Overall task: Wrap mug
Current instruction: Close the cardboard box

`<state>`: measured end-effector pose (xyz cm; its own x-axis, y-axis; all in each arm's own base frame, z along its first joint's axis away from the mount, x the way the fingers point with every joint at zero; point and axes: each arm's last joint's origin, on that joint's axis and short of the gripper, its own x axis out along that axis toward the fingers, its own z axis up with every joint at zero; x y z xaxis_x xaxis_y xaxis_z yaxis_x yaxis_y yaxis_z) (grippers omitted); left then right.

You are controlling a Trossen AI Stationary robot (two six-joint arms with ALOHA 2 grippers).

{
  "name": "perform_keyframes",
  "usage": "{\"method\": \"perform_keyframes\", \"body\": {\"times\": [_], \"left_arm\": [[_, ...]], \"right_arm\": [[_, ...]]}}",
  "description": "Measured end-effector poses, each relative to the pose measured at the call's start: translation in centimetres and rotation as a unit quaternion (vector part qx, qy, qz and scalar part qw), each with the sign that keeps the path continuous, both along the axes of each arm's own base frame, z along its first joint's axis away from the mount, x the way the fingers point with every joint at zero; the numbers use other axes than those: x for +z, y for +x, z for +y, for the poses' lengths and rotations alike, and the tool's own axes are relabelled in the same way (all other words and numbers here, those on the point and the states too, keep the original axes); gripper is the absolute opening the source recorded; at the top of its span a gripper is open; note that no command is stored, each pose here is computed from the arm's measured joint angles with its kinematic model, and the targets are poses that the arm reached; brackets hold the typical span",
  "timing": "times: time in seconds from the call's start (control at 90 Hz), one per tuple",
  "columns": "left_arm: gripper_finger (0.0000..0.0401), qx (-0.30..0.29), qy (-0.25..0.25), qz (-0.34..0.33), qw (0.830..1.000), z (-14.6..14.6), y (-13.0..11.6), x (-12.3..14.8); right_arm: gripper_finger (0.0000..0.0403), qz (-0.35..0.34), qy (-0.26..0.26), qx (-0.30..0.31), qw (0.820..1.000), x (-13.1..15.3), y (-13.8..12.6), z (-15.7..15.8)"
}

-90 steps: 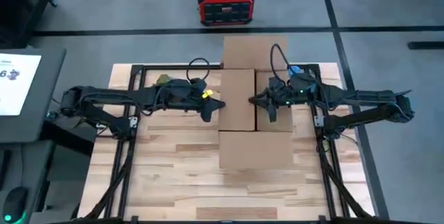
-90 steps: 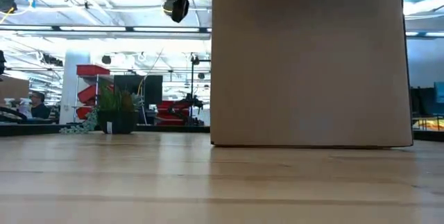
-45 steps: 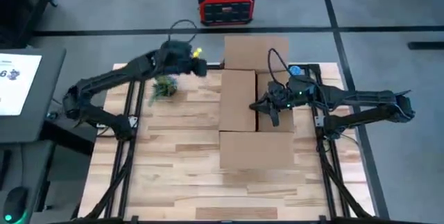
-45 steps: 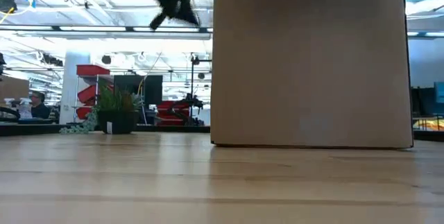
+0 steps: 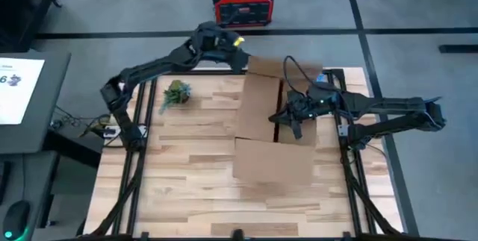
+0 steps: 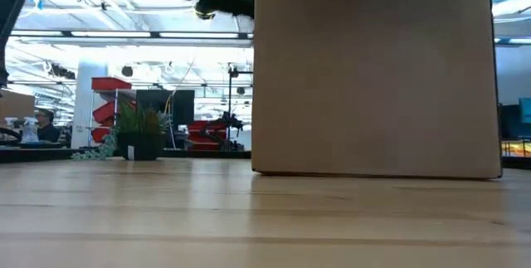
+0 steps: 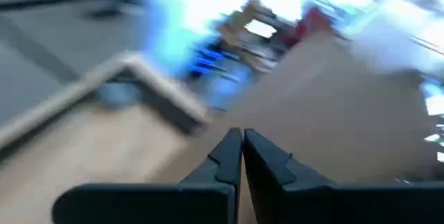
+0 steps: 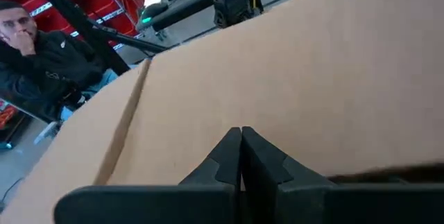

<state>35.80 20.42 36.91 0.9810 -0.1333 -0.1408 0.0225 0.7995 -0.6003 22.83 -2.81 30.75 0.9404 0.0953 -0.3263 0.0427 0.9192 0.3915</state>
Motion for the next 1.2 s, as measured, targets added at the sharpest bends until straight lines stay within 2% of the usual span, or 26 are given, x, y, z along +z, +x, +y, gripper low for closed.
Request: {"method": "perform_keyframes", "body": {"times": [0.078,0.222,0.311,0.433,0.667,0.922,1.033,1.111,1.2], "left_arm": [[0.0000,-0.055,0.022,-0.009,0.998,-1.3,0.8,0.5],[0.0000,-0.095,0.056,-0.005,0.994,-3.0,1.1,1.0],[0.0000,-0.089,0.053,0.039,0.994,-3.3,1.1,0.1],[0.0000,-0.065,0.063,0.106,0.990,-3.4,0.8,-1.3],[0.0000,-0.062,0.064,0.143,0.986,-3.6,0.4,-2.0],[0.0000,-0.059,0.075,0.166,0.981,-3.6,0.2,-2.6],[0.0000,-0.061,0.076,0.171,0.980,-3.7,0.1,-2.7],[0.0000,-0.061,0.077,0.170,0.981,-3.7,0.1,-2.7],[0.0000,-0.061,0.077,0.171,0.980,-3.7,0.1,-2.7]], "right_arm": [[0.0000,0.000,0.000,0.000,1.000,0.0,0.0,0.0],[0.0000,-0.001,-0.002,0.001,1.000,0.0,0.0,0.0],[0.0000,-0.006,-0.002,0.014,1.000,0.4,0.0,0.1],[0.0000,-0.027,0.010,0.046,0.999,2.4,0.1,0.8],[0.0000,-0.045,-0.011,0.085,0.995,7.8,-0.9,2.4],[0.0000,-0.034,-0.025,0.148,0.988,11.2,-2.6,5.7],[0.0000,0.001,-0.006,0.194,0.981,10.8,-3.5,8.3],[0.0000,0.058,0.016,0.219,0.974,9.9,-4.3,10.5],[0.0000,0.139,0.065,0.200,0.968,9.0,-5.9,12.5]]}}
